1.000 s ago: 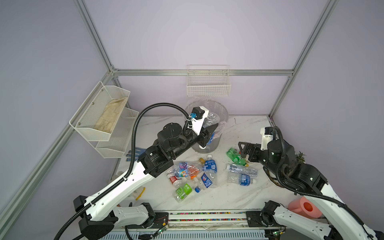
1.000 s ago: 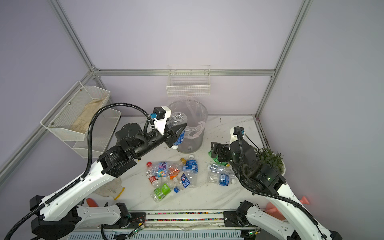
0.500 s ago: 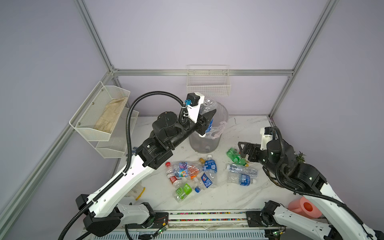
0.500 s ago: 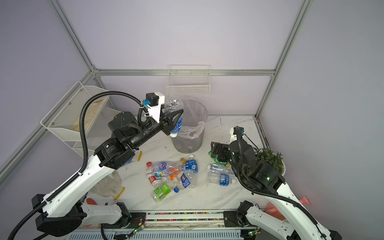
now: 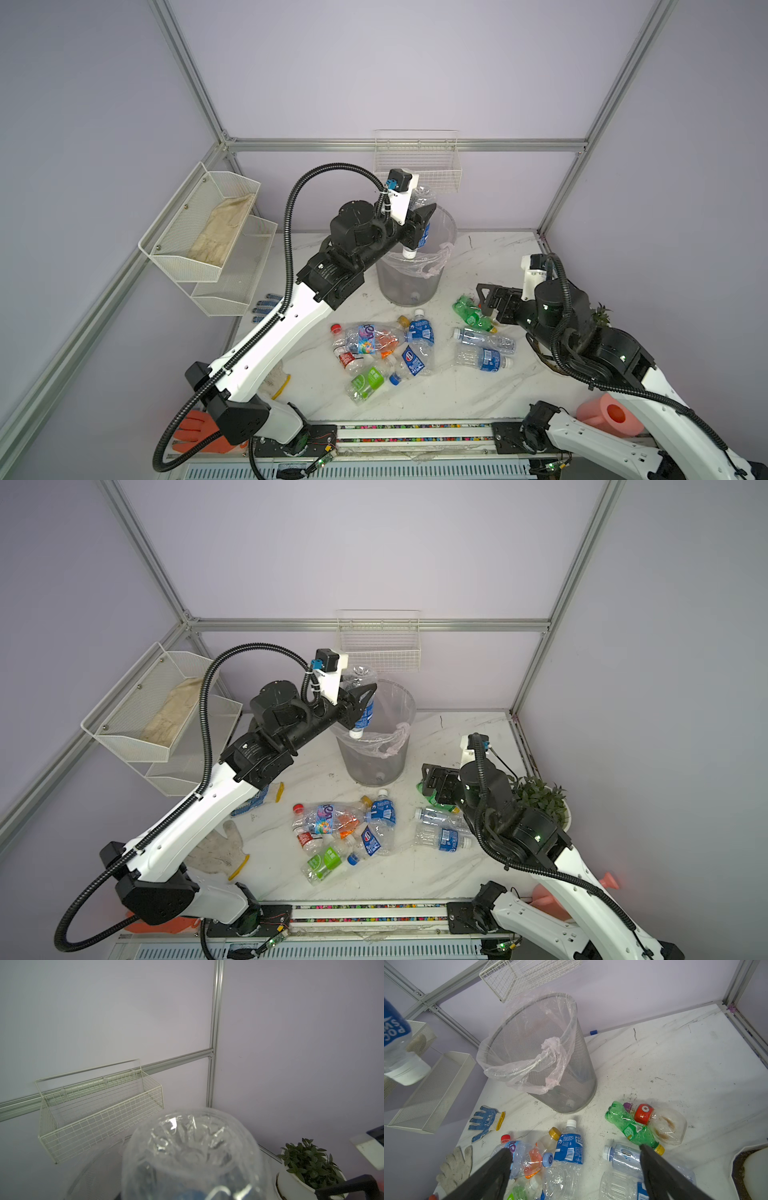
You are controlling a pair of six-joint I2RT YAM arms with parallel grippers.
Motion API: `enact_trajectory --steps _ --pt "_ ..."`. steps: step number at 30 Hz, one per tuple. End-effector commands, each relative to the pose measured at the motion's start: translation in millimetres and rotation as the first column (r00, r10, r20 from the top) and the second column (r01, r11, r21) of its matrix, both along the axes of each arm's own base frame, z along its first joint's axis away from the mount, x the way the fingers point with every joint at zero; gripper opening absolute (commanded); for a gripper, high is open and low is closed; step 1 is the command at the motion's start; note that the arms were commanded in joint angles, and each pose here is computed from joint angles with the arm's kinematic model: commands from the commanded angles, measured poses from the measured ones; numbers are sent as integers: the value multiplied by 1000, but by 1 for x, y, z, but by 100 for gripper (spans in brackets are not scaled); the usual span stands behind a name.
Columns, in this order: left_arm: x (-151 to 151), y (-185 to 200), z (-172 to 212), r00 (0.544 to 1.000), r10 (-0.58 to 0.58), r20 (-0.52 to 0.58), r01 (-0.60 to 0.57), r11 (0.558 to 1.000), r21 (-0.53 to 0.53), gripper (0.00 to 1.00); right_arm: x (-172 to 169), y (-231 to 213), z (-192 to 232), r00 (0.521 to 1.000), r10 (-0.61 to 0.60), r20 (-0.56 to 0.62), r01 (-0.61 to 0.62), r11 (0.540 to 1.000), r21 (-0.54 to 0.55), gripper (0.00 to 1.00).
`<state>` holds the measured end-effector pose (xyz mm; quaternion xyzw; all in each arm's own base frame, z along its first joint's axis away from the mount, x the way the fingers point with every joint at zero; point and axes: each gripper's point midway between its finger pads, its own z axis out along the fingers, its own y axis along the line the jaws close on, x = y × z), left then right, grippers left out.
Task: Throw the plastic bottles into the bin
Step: 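Lift the water bottle with the left gripper and carry it over the bin, then open the left gripper to drop the bottle into the bin, then lower left gripper back toward pile while right gripper moves over bottles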
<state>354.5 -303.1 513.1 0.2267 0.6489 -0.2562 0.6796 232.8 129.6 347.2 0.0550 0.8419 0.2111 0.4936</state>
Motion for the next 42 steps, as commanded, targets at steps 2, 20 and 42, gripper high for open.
enact_trajectory --steps 2,20,42 --pt "10 12 49 999 22 49 -17 995 -94 30 -3 0 2 1000 4 -5 -4 1000 12 97" --pt "54 29 34 985 139 -101 -149 984 -101 100 -12 -4 18 1000 21 22 -22 998 58 97" --pt "1 19 36 997 67 -32 -69 996 -55 98 1 4 -5 997 -26 -78 28 999 24 97"
